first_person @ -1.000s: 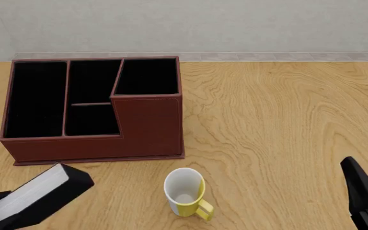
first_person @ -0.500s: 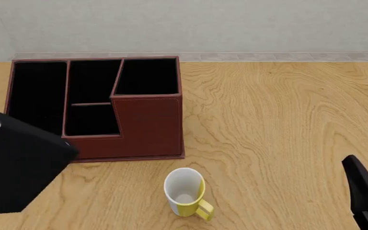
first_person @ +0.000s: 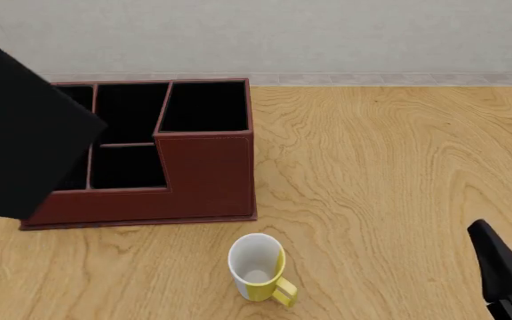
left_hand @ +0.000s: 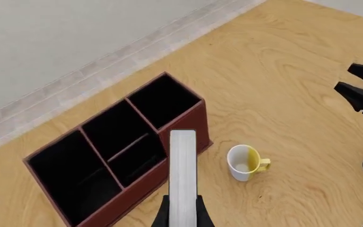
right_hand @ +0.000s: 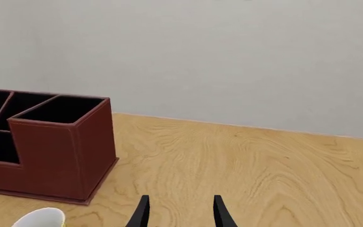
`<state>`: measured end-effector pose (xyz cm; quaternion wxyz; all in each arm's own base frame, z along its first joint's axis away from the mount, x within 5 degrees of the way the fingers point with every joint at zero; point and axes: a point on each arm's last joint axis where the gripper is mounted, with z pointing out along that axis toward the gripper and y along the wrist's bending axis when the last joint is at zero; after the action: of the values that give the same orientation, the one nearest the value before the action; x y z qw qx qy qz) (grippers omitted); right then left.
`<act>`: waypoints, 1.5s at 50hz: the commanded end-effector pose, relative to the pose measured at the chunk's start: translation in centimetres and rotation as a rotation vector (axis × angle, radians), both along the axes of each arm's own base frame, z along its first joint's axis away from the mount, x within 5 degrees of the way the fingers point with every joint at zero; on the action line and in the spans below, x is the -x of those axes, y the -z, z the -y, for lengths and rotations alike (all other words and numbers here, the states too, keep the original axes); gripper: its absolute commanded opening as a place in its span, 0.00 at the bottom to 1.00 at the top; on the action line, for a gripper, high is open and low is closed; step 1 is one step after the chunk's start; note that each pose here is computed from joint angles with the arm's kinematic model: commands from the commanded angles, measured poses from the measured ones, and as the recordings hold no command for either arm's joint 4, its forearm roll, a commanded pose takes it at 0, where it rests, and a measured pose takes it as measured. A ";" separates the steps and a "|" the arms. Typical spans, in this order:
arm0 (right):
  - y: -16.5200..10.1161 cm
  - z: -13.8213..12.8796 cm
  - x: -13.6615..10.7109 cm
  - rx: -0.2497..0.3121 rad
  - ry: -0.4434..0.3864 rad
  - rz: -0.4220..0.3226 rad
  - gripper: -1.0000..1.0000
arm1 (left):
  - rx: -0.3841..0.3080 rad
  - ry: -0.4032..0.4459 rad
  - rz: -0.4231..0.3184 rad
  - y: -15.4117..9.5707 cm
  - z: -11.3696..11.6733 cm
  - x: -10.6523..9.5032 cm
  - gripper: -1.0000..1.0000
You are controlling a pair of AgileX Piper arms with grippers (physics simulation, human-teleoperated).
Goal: Pick up the book and place it in the right compartment of the caddy.
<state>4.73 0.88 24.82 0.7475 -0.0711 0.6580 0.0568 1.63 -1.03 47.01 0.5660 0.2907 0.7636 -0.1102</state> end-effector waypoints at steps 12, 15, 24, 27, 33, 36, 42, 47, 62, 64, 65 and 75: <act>-0.7 -0.7 0.5 0.095 -0.164 0.009 1.00 | -0.078 0.020 0.024 -3.9 3.0 -5.0 0.00; -0.8 -0.8 0.5 0.106 -0.178 0.009 1.00 | -0.090 0.020 0.025 -4.3 3.5 -5.8 0.00; -0.6 -0.9 0.5 0.117 -0.210 0.006 1.00 | -0.138 0.038 0.023 -5.1 5.3 -8.8 0.00; -0.6 -0.9 0.6 0.116 -0.216 0.005 1.00 | -0.150 0.044 0.019 -5.4 5.8 -9.6 0.00; -0.9 -0.9 0.6 0.111 -0.223 0.011 1.00 | -0.201 0.039 0.006 -5.7 6.9 -12.2 0.00; -0.9 -0.9 0.7 0.108 -0.225 0.012 1.00 | -0.205 0.038 -0.005 -6.1 7.5 -13.2 0.00; -0.8 -1.0 0.6 0.106 -0.231 0.011 1.00 | -0.245 0.025 -0.026 -6.5 8.2 -15.6 0.00; -0.7 -1.0 0.6 0.101 -0.234 0.011 1.00 | -0.280 0.015 -0.045 -6.7 8.8 -17.9 0.00; -0.9 -1.0 0.6 0.097 -0.227 0.013 1.00 | -0.319 0.011 -0.081 -5.8 10.4 -22.3 0.00; -0.9 -1.0 0.6 0.098 -0.226 0.012 1.00 | -0.320 0.015 -0.084 -5.7 10.7 -22.6 0.00; -0.8 -1.0 0.6 0.097 -0.226 0.011 1.00 | -0.323 0.018 -0.086 -5.7 10.8 -22.7 0.00; -0.7 -0.9 0.6 0.107 -0.217 0.009 1.00 | -0.320 0.026 -0.094 -5.1 12.1 -24.5 0.00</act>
<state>4.12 1.83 25.60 0.7354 -0.1818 0.6442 0.1057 24.48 -12.15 52.29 0.4726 0.3734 0.7982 -0.0122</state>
